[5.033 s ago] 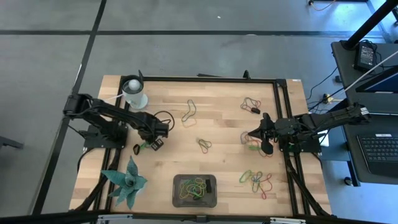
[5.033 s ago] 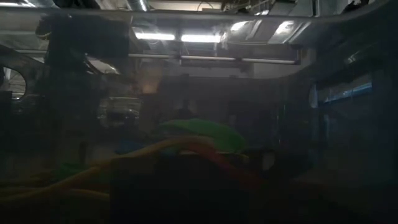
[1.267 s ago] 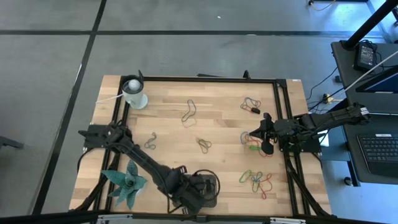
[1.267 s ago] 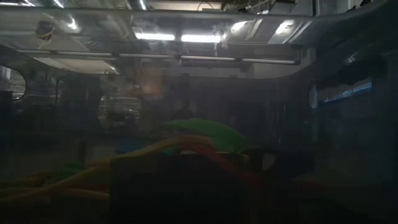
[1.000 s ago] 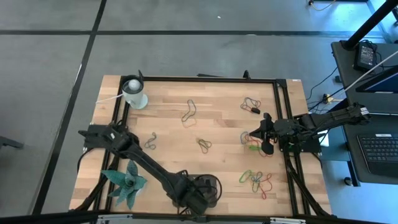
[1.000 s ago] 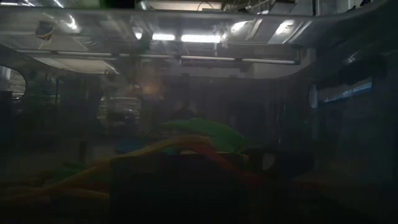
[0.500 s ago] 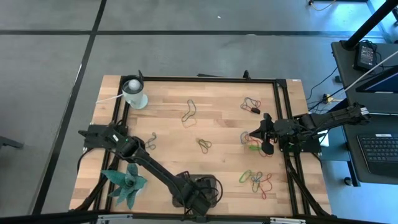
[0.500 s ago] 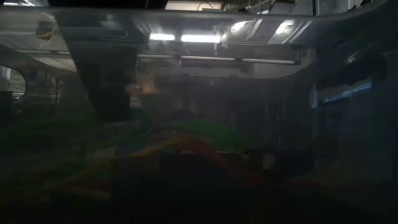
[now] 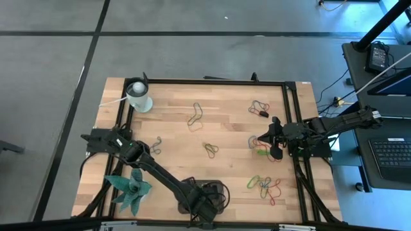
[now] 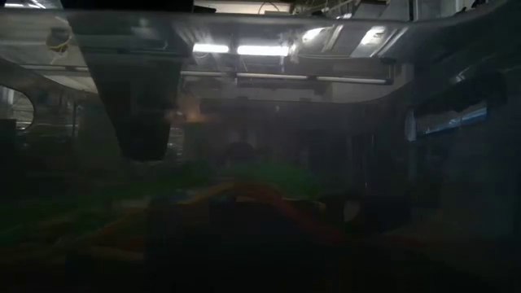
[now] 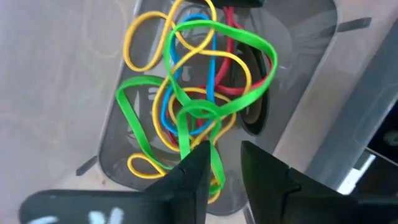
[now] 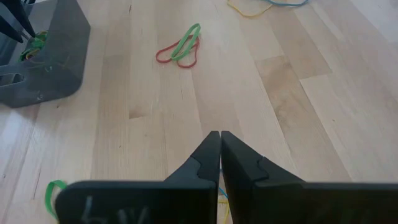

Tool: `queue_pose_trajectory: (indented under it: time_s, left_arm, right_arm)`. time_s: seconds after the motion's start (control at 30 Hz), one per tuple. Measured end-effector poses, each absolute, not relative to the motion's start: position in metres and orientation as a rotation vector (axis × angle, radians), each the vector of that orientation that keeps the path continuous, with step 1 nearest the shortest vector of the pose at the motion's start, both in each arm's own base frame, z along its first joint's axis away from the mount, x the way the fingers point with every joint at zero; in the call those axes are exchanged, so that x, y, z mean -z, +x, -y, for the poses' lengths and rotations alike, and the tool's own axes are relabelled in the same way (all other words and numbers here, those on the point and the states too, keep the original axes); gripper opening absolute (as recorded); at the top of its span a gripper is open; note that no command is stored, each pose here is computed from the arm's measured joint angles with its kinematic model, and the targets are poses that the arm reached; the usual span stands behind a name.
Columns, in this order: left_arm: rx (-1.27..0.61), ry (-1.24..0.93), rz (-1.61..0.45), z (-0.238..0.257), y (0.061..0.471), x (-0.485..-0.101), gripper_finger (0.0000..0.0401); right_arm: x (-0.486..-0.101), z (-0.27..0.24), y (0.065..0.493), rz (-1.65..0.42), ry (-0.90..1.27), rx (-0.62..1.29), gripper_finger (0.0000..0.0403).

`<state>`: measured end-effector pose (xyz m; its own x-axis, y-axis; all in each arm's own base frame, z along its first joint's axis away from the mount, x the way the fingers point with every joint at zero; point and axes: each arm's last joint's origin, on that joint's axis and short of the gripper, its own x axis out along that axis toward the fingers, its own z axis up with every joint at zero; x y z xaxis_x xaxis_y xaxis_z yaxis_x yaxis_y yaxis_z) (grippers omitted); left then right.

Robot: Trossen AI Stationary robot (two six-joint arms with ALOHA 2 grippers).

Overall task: Pick and place rubber bands into bin
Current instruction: Put the red rubber band into the black bin

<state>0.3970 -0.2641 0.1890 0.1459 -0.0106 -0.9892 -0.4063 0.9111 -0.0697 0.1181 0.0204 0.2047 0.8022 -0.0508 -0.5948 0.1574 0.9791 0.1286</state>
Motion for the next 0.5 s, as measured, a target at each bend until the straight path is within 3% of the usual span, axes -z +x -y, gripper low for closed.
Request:
queue_pose_trajectory:
  time_s: [0.2,0.5]
  left_arm:
    - [-0.258,-0.403,-1.393,0.257,0.395,-0.211,0.0091]
    - [-0.258,-0.422,-1.339,0.231,0.392,-0.252,0.0065]
  right_arm:
    - [-0.205,-0.020,0.118,-0.631,0.175,0.112,0.0019]
    - [-0.205,-0.020,0.118,-0.630,0.175,0.112,0.0019]
